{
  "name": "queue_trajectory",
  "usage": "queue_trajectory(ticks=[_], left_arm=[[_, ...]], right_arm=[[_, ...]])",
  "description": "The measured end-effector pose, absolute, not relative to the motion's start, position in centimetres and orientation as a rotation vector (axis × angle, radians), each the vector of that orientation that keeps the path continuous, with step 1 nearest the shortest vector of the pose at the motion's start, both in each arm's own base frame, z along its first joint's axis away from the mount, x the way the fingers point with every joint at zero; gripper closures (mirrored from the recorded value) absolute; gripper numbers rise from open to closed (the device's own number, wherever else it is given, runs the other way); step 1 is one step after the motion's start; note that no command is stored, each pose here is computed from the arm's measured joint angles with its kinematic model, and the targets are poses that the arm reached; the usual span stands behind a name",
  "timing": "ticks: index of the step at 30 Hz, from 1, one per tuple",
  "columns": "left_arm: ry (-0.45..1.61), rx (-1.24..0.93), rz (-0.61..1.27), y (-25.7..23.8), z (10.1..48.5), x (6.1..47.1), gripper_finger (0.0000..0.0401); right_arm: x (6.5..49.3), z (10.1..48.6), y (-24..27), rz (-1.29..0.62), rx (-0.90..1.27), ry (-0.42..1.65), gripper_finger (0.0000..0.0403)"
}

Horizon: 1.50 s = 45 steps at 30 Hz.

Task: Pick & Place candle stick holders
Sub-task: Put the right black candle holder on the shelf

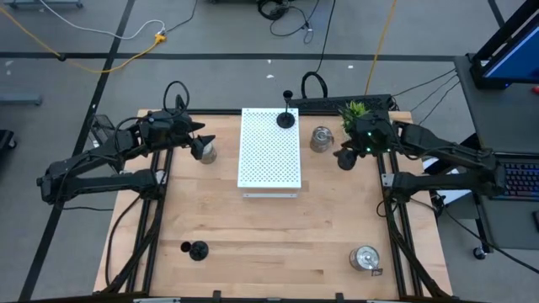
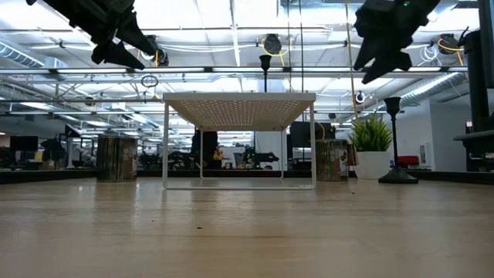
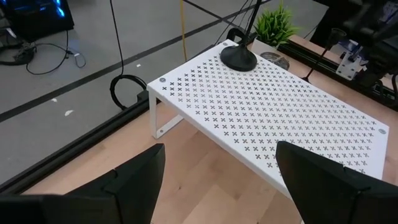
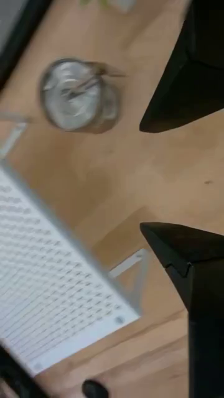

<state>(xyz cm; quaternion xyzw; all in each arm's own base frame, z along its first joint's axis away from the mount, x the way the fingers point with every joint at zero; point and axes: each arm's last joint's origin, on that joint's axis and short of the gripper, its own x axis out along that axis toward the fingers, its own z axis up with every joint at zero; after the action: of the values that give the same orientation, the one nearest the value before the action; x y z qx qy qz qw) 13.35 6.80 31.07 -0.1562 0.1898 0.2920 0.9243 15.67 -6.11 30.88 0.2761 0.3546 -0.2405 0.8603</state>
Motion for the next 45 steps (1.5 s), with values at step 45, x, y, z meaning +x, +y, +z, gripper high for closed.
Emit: queue_trajectory(ticks=[45], left_arm=[[0.387,-0.33,0.605,6.8,31.1,13.3,0.0091]], right_arm=[[10.3,22.4,-1.4,-0.967,0.736,0.708,0.0195]])
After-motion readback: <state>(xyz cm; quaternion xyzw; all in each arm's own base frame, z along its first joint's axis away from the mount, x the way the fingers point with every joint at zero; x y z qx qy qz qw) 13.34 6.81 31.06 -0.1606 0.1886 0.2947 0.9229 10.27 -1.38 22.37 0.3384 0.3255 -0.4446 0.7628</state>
